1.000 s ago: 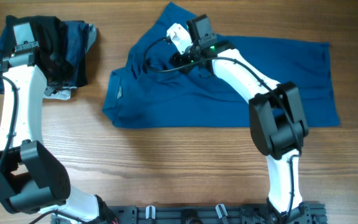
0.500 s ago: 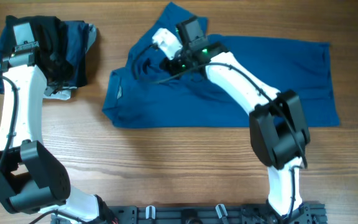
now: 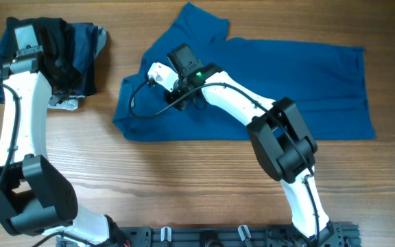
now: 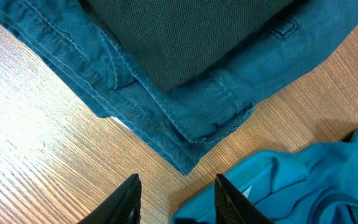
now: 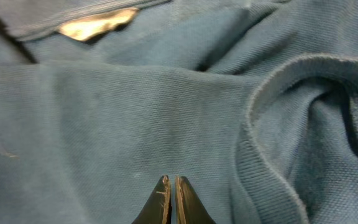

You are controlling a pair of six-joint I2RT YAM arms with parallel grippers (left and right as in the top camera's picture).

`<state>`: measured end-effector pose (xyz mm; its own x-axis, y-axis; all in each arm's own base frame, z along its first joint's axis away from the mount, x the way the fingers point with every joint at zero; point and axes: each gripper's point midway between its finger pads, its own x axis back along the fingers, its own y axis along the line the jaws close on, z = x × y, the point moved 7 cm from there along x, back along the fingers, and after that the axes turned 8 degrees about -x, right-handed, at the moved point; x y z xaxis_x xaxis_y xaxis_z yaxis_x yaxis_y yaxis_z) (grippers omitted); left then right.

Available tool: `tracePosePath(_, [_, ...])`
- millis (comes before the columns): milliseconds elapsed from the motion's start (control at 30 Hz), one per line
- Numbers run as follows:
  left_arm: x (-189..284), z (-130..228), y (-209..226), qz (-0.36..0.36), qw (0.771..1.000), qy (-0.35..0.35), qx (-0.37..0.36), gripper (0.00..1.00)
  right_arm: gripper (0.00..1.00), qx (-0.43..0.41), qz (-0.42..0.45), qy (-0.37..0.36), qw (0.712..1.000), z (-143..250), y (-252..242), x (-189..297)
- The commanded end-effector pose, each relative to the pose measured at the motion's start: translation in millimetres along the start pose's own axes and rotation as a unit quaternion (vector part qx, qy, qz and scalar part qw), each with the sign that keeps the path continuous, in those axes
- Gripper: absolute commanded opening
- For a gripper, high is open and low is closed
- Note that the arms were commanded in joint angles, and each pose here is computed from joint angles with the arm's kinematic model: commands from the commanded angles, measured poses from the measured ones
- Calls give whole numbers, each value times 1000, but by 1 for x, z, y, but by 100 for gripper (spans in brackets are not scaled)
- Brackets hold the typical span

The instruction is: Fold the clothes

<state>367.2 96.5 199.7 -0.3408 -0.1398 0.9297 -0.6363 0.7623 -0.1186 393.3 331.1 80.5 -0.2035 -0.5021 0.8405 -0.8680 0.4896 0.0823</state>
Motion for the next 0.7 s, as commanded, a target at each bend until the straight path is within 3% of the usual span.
tracePosePath(0, [-2, -1, 0, 1, 1000, 3, 2, 38, 5, 3, 34, 23, 999, 13, -12, -18])
tracePosePath(233, [-2, -1, 0, 1, 1000, 4, 2, 38, 4, -3, 149, 3, 989, 6, -48, -12])
tracePosePath(533, [-2, -1, 0, 1, 1000, 4, 2, 38, 5, -51, 171, -15, 984, 13, -83, 0])
tracePosePath(667, [-2, 0, 0, -1, 1000, 6, 2, 38, 6, -133, 194, -91, 968, -11, -106, 24])
